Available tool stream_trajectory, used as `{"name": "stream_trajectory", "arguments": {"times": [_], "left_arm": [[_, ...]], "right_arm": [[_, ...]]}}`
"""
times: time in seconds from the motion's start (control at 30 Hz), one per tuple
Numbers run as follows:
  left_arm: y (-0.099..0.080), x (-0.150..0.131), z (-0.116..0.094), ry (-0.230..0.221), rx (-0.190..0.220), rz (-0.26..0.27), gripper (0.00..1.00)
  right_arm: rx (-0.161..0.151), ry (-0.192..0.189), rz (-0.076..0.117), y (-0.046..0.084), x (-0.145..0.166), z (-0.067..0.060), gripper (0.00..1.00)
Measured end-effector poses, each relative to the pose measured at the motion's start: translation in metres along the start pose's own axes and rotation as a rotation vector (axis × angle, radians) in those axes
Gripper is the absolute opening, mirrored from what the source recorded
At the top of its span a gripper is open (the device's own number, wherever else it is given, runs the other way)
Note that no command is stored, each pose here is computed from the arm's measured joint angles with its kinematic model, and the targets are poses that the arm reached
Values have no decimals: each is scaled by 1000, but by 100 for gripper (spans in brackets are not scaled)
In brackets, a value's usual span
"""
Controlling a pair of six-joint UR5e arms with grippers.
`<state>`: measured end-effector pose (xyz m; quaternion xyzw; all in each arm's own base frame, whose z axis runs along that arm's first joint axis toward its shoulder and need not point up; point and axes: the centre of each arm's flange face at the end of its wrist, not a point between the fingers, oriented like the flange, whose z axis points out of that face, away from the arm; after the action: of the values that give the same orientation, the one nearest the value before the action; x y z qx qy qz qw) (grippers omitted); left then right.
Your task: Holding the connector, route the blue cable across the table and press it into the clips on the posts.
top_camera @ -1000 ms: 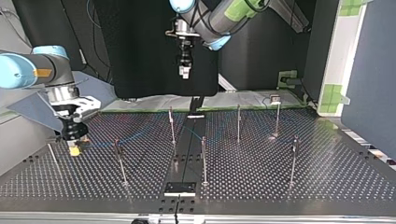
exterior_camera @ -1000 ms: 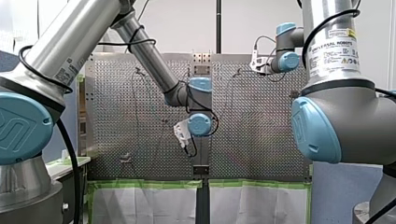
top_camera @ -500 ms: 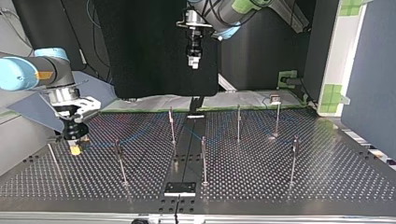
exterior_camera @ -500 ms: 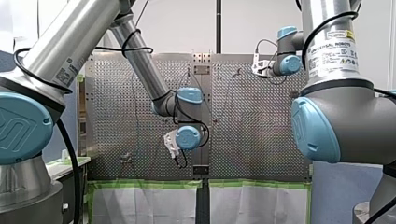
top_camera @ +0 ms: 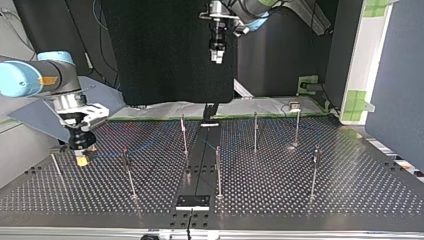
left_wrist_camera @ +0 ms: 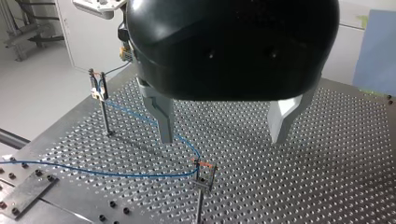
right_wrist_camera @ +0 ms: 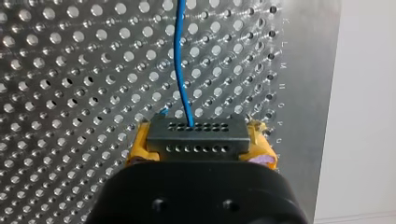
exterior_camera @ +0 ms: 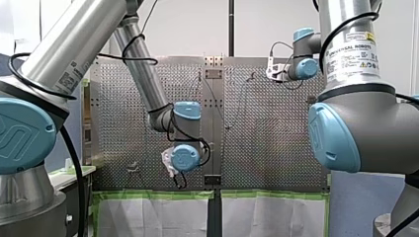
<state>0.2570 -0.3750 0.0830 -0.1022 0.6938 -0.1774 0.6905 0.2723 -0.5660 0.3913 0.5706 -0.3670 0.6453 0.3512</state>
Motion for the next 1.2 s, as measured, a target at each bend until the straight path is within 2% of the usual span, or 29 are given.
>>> {"name": "stream_trajectory", "arguments": {"times": [0.27, 0.53, 1.2], "left_arm": [[19, 3, -19, 1, 0, 1, 98], [43, 7, -43, 36, -14, 34, 98], [46, 7, -46, 41, -16, 38, 98]], "right_arm": [[7, -7, 10, -5, -1, 0, 0], [11, -9, 12, -8, -2, 0, 0], [11, -9, 12, -8, -2, 0, 0]]}}
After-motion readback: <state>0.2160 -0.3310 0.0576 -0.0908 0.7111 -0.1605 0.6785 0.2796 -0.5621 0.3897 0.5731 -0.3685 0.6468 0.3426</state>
